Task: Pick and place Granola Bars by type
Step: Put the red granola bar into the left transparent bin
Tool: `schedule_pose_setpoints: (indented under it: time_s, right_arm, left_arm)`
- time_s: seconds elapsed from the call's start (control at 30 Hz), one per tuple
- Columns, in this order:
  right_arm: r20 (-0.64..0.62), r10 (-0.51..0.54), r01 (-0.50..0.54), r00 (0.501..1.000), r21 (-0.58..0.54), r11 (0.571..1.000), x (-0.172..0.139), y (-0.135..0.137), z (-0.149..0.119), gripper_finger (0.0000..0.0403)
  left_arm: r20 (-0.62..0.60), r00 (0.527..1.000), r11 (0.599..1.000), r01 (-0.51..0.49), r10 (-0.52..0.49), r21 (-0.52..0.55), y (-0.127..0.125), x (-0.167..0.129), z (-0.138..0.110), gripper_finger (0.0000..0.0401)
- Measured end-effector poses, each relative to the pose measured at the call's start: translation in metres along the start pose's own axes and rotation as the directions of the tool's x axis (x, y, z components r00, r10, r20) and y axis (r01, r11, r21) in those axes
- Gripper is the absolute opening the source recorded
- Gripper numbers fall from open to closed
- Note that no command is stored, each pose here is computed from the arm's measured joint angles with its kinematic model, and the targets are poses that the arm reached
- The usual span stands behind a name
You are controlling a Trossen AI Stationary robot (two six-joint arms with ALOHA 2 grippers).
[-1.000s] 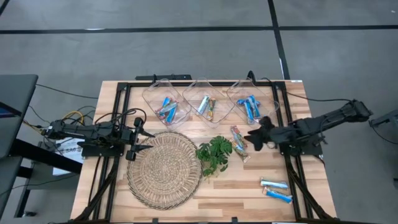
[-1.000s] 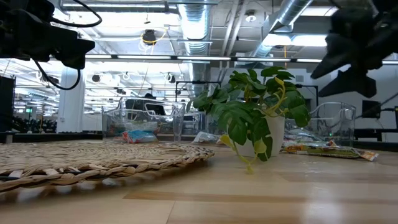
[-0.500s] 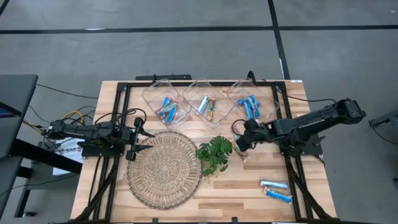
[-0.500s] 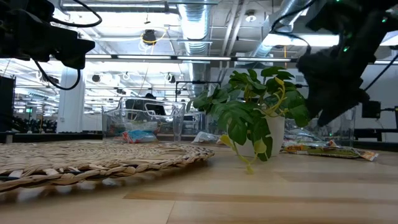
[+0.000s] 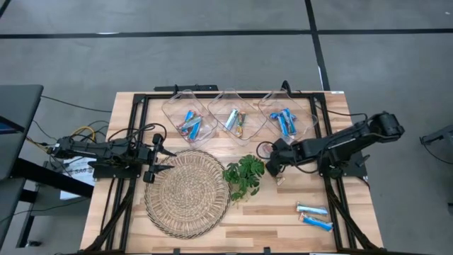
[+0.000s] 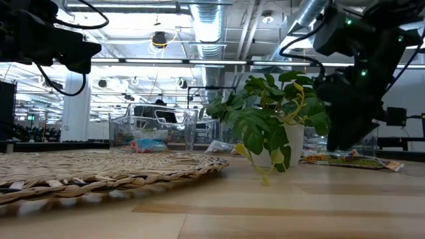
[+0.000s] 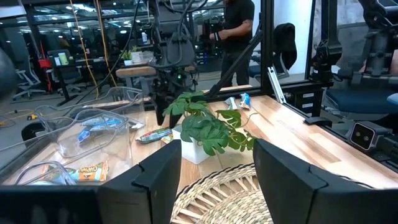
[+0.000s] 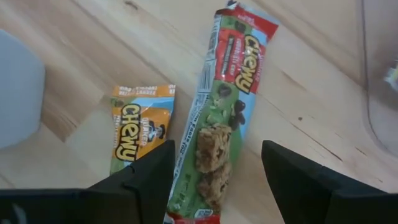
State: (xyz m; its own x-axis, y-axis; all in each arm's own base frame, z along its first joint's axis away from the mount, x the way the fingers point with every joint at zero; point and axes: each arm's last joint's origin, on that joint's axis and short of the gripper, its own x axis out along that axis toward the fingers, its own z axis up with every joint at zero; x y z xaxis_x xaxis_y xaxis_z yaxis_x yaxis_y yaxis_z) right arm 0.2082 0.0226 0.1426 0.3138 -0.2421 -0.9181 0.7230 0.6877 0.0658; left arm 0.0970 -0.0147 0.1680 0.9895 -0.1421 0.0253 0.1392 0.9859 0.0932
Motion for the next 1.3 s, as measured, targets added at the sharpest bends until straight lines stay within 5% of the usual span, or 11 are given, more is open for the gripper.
schedule_pose_setpoints:
  time_s: [0.43,0.87,1.3]
  right_arm:
    - [-0.029,-0.047,0.047,0.998,-0.018,0.999,0.018,0.001,0.0,0.0223]
    - [-0.011,-0.029,0.029,1.0,-0.035,0.999,0.016,0.002,0.002,0.0058]
    - [0.252,0.055,-0.063,0.966,0.027,0.998,-0.025,-0.001,0.016,0.0022]
  left_arm:
    - [0.0,1.0,1.0,0.0,0.0,0.0,0.0,0.0,0.0,0.0194]
    - [0.0,1.0,1.0,0.0,0.0,0.0,0.0,0.0,0.0,0.0194]
    - [-0.001,1.0,1.0,0.0,0.0,0.0,0.0,0.0,0.0,0.0194]
